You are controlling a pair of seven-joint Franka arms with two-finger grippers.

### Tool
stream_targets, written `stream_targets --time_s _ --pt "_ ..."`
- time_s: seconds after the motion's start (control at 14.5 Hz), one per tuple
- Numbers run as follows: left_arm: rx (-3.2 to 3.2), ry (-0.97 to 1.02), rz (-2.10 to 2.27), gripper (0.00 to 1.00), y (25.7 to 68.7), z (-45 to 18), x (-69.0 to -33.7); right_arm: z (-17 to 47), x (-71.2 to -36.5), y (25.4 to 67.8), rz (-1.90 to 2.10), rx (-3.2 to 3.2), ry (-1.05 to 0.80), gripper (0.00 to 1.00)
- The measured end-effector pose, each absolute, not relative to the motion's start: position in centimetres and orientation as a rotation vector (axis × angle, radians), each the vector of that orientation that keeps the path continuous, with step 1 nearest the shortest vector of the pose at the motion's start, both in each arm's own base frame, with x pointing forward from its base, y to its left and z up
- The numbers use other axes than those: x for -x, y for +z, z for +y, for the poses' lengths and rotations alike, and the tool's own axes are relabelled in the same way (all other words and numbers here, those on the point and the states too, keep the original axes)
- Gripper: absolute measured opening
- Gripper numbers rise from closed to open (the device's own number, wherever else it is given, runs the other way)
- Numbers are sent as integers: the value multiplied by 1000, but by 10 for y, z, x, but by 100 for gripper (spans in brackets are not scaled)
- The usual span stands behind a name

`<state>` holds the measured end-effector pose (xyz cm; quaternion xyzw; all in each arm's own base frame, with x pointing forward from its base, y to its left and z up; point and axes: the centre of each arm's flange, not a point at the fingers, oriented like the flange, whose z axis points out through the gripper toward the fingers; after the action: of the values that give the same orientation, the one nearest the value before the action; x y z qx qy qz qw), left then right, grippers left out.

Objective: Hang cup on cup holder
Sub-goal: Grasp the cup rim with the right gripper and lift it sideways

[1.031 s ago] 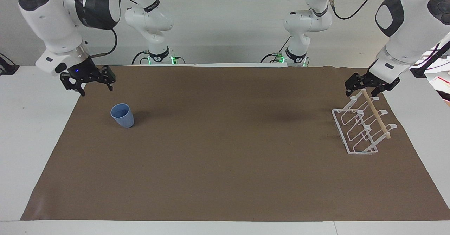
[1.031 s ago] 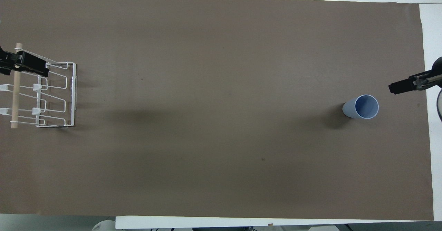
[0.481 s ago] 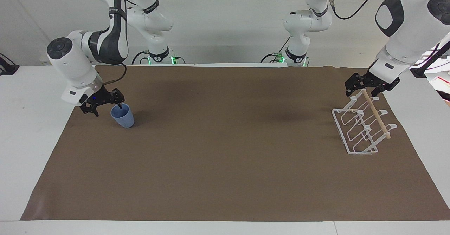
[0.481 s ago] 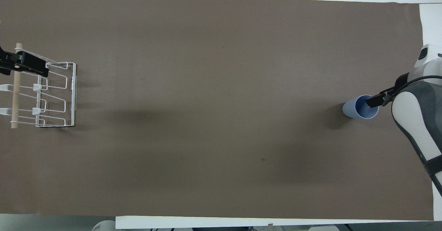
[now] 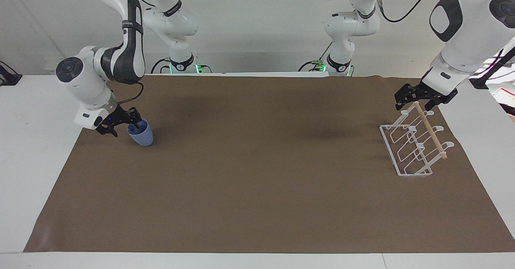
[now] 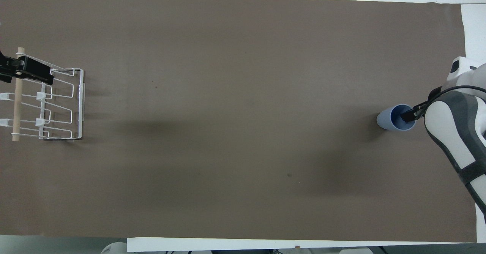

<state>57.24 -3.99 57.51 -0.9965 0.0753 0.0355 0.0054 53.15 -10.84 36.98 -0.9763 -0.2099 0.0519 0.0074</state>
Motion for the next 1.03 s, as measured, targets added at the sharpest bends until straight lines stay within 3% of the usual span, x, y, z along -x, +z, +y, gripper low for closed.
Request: stream_targets --time_s 0.14,0.41,0.48,0.69,1.03 --pt "3120 111 236 100 575 -40 -572 -108 -531 367 -674 3046 167 57" --pt "3120 111 236 100 575 -40 -572 -108 -530 367 -675 3045 170 11" --pt "3120 111 236 100 575 -40 -572 -108 -531 367 -672 3044 167 4" --pt "3120 111 236 100 575 -40 -572 -105 -537 383 -604 2993 154 4" --pt "3120 111 236 100 575 -40 -572 -52 -573 461 -279 2775 113 4"
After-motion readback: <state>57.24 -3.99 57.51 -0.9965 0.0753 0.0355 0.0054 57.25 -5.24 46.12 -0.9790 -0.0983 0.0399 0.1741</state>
